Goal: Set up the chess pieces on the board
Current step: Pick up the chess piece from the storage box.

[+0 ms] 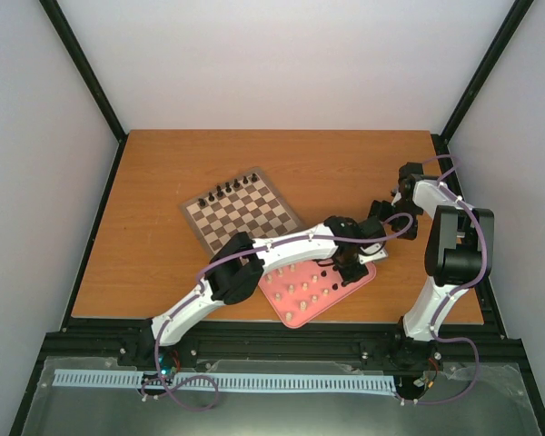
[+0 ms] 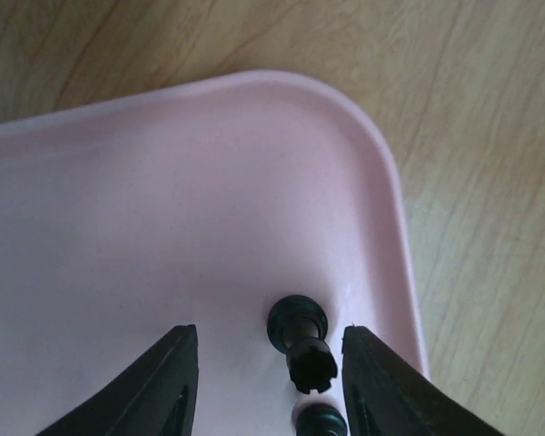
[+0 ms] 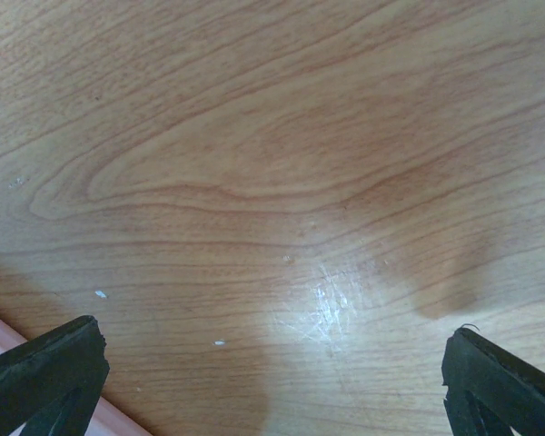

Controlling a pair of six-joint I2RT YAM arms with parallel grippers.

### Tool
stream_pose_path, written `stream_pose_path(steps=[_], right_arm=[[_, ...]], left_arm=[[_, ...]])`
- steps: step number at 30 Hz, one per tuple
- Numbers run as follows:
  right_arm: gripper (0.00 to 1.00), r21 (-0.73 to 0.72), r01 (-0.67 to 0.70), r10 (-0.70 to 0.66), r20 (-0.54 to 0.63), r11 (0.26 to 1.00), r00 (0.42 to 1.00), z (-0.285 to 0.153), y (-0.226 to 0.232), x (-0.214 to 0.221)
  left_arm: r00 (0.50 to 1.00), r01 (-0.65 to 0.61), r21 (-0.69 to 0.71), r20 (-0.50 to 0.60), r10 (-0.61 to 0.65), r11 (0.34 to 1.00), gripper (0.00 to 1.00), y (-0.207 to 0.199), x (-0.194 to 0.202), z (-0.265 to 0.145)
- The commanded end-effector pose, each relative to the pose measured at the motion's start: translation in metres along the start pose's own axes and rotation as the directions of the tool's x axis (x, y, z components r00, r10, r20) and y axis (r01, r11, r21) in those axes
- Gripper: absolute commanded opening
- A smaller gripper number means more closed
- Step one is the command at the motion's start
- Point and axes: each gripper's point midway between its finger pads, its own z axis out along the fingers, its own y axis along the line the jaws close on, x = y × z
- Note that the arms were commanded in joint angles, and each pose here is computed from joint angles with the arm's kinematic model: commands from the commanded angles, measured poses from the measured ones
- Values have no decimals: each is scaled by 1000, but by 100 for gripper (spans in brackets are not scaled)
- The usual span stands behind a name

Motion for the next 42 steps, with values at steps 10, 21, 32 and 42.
stream_pose_path(steps=[10,21,32,42], right_arm=[[100,-3,5,-5,31,1000,1000,-6,1,-6],[100,-6,3,-3,26,1000,1000,-5,1,-6],[100,-6,4,-4,27,1000,1000,-6,1,-4],[100,-2,0,0,26,1000,1000,-6,-1,1]], left_arm=[[999,-4,7,44,3,1000,30,-4,-15,-10],[999,-6,9,45,6,1000,7,-4,-15,-10],[997,-6,-48,72,10,999,1,7,-21,-34],[972,120,-185,220,-78,975,1,76,-29,-154]])
